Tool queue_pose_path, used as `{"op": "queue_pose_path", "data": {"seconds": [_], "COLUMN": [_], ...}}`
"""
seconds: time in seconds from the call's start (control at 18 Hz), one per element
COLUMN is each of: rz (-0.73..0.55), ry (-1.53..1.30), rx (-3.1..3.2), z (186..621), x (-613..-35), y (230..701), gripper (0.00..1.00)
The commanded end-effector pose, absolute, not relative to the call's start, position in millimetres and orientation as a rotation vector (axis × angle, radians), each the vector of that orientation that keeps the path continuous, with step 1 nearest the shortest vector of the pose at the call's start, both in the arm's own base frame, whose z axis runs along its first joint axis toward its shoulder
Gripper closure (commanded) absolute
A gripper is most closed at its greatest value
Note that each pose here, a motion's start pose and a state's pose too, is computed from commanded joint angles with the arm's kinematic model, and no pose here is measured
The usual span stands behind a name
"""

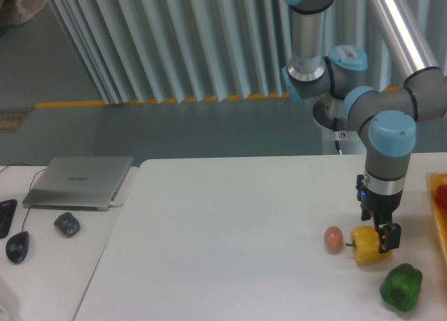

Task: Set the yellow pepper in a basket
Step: 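Close the gripper on the yellow pepper and lift it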

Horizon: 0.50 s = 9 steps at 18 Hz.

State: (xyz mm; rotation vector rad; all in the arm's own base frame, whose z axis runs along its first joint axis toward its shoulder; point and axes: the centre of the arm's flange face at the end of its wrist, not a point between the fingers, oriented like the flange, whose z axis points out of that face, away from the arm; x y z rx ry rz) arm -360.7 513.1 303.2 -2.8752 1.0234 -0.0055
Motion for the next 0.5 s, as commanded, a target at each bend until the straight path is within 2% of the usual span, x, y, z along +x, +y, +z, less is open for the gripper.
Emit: {"op": "queue_pose_path", "data": {"seconds": [0.5], "rz": [-0.036], "ry": [1.036], "rx": [-2.888], "z": [287], "x": [-358], "y": [516], "gripper": [0.0]}}
